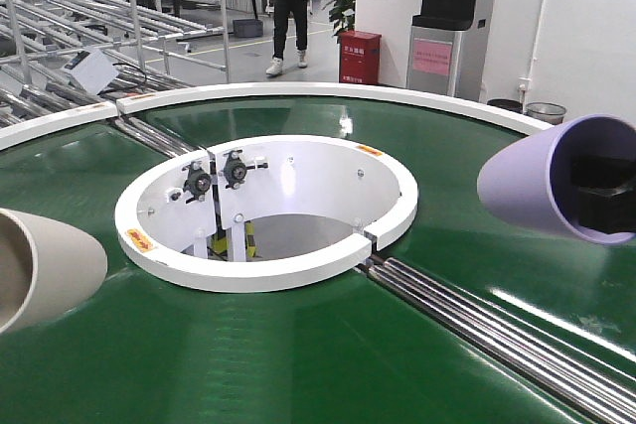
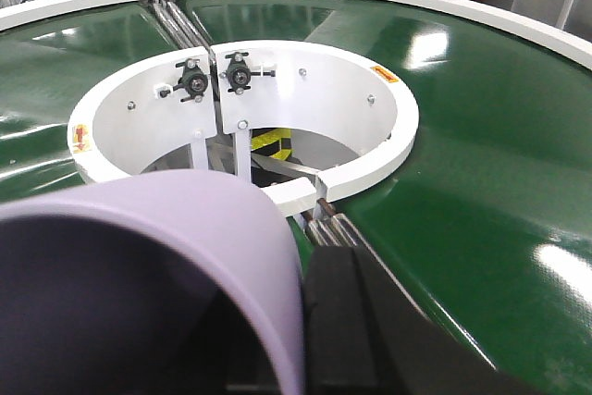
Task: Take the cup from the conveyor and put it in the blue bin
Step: 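Hold both cups raised while the base drives to the steel cart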
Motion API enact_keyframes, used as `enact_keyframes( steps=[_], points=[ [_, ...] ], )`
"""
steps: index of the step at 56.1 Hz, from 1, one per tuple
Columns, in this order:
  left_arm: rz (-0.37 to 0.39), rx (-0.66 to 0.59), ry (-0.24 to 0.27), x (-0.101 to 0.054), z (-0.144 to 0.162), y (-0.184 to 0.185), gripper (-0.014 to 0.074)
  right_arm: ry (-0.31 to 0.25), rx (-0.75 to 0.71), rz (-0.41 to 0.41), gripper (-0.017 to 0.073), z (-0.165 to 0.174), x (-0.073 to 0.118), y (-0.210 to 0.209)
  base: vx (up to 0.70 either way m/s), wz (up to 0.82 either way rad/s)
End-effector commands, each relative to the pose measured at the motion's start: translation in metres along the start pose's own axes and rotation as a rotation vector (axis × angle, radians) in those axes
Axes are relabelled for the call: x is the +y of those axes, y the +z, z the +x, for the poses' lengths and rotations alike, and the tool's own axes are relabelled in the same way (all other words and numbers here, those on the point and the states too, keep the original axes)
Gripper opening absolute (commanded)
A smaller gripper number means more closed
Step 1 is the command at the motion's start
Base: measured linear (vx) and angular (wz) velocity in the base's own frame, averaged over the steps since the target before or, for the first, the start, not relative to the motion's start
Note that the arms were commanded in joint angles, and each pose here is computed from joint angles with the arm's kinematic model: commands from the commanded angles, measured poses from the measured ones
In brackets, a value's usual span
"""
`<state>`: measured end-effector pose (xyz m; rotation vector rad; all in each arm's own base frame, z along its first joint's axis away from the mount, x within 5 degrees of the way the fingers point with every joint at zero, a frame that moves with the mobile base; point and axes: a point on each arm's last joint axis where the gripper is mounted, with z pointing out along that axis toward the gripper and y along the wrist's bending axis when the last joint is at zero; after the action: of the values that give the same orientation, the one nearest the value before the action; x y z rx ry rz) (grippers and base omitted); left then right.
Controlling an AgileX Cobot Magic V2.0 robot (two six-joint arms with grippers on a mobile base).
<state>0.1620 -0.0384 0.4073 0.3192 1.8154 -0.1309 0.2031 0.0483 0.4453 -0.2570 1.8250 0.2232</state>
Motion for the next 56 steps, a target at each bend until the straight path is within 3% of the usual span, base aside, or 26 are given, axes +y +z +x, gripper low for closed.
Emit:
enact_keyframes(
  steps=[1,56],
  points=[
    [-0.011,-0.124,-0.018,0.0007,-0.0169,-0.0077,-0.0008,-0.007,-0.135,0.014,-0.0009,-0.0188,-0.0001,-0.0114,0.0,0.0],
    [-0.011,-0.124,-0.018,0.0007,-0.0169,-0.0077,-0.0008,-0.007,-0.136,0.014,-0.0009,-0.0189,-0.0001,-0.0114,-0.1,0.01]
  ],
)
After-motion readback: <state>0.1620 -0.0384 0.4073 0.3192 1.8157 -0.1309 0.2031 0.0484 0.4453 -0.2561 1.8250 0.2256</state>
